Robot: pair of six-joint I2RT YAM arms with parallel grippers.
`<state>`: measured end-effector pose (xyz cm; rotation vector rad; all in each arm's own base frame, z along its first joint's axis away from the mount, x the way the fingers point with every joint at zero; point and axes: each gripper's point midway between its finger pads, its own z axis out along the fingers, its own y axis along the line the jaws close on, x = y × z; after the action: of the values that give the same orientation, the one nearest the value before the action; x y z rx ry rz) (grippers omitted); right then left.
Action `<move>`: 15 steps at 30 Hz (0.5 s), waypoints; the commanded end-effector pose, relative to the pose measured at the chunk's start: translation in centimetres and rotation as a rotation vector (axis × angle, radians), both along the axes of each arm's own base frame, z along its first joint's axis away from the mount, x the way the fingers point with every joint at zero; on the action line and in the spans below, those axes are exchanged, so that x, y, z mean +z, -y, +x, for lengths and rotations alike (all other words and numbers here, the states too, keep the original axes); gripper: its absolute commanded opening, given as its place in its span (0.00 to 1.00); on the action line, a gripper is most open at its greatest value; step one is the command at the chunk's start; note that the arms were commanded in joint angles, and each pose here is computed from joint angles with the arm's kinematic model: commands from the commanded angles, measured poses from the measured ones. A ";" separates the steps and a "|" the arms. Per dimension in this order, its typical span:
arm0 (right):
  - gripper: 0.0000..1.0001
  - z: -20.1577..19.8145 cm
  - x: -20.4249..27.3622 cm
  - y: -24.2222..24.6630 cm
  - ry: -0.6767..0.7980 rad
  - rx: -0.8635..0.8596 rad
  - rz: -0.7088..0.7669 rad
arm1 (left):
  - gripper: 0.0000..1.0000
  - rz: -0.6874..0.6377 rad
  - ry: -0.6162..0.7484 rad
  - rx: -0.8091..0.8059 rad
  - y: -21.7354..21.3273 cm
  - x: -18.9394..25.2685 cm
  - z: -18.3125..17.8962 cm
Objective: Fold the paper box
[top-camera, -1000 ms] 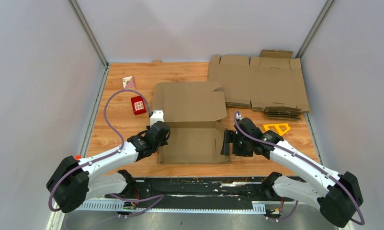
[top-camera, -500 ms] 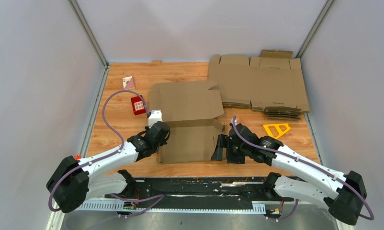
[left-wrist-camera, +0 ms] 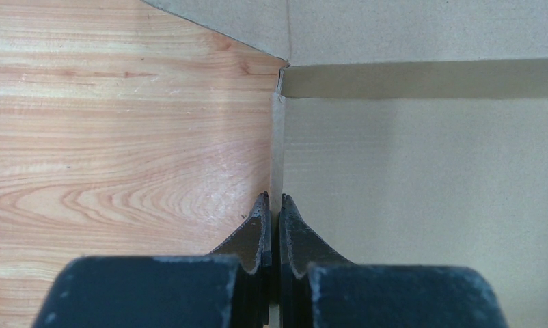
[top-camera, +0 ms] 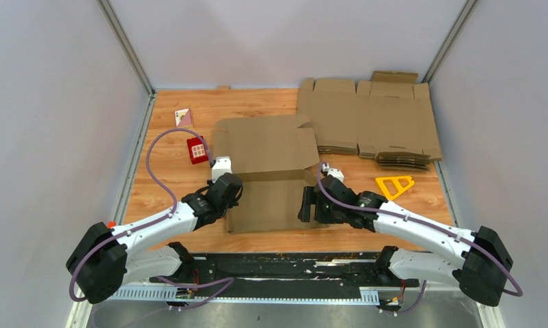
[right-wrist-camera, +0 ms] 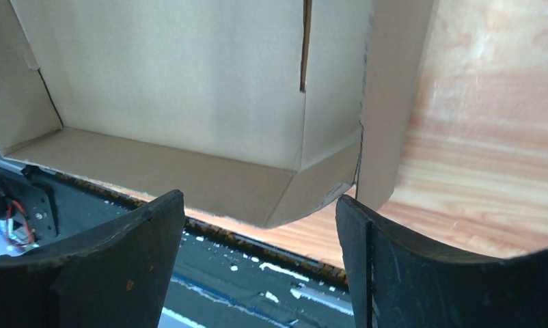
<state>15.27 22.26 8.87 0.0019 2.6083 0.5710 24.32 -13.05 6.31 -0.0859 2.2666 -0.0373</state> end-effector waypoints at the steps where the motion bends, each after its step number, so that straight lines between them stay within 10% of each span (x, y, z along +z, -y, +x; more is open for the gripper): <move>1: 0.82 3.2 2.7 -1.9 0.182 0.090 -0.006 | 0.00 0.004 0.041 0.013 0.0 0.8 0.9; 15: 0.85 4.7 3.0 -3.9 0.264 0.254 0.000 | 0.00 -0.036 0.077 -0.026 0.6 1.5 1.0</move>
<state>18.89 24.31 10.19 -0.3170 2.4419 0.5348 24.44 -13.43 6.59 -0.0601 2.2562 -0.0615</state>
